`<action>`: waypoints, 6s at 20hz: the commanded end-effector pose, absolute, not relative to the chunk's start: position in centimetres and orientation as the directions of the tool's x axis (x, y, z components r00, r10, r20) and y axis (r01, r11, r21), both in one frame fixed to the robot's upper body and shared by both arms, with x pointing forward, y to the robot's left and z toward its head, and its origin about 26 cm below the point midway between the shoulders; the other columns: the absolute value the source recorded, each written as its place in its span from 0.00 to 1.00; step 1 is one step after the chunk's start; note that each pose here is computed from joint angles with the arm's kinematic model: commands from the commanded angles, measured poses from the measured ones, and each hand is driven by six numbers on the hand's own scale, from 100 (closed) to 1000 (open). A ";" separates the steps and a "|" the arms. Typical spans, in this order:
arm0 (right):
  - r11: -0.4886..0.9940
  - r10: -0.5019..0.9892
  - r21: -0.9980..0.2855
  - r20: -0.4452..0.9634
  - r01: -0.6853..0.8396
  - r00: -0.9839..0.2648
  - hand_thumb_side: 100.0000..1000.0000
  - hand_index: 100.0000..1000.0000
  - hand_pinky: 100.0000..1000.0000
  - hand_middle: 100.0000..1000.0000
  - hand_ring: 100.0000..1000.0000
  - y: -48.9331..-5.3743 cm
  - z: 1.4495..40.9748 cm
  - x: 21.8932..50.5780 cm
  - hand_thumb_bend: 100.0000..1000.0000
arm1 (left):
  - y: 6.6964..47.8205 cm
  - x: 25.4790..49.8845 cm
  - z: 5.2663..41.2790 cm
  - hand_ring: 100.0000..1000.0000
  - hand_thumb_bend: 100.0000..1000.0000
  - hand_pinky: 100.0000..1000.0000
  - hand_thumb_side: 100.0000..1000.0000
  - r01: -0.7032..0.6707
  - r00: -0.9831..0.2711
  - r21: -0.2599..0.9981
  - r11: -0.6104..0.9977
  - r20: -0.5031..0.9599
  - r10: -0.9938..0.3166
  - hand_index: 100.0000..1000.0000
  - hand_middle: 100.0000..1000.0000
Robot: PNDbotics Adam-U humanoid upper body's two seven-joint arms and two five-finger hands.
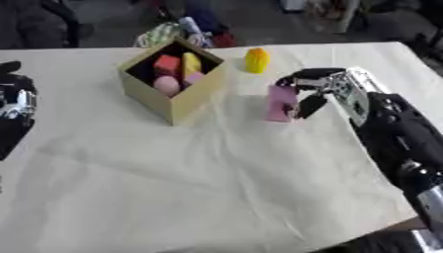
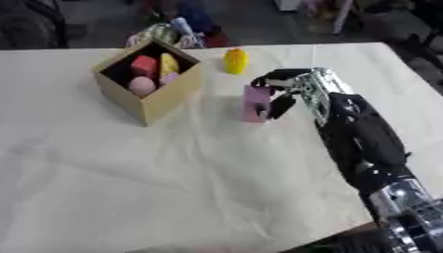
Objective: Pick up objects on the table and place them in the box.
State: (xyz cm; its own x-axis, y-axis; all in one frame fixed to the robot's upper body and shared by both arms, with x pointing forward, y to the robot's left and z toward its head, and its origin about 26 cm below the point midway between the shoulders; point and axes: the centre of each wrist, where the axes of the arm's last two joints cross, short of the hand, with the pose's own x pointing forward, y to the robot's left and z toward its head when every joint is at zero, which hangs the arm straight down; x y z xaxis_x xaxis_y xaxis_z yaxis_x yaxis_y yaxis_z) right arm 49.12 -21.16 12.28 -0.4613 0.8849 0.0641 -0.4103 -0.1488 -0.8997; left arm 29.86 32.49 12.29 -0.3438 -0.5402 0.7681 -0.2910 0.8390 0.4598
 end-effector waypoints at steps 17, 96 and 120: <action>0.116 0.857 -0.988 0.152 -0.104 -0.492 0.07 0.98 0.77 0.41 0.66 -13.8 21.7 50.8 0.00 | 31.2 30.4 13.9 0.56 0.00 0.60 0.49 -0.255 -0.422 0.453 0.854 0.743 -0.520 0.80 0.55; 0.242 0.902 -0.944 0.304 0.225 0.306 0.11 0.97 0.78 0.78 0.69 -26.6 16.8 51.7 0.00 | 30.3 31.0 15.3 0.51 0.00 0.60 0.49 -0.237 -0.479 0.412 0.880 0.738 -0.475 0.80 0.55; 0.263 0.924 -0.922 0.156 0.285 -0.349 0.04 0.42 0.67 0.24 0.47 -13.5 22.0 50.7 0.00 | 29.8 31.0 15.1 0.51 0.00 0.60 0.49 -0.226 -0.486 0.412 0.883 0.738 -0.469 0.80 0.55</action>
State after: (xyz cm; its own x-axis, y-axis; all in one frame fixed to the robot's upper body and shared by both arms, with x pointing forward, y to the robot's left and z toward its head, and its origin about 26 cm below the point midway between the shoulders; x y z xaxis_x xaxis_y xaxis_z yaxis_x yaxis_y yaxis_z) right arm 50.93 -15.10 19.95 -0.2870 0.9389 0.1899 0.2708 0.2697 -0.9241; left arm 31.02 29.89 14.08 -0.4563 -0.4610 0.7610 -0.2193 0.8872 0.4060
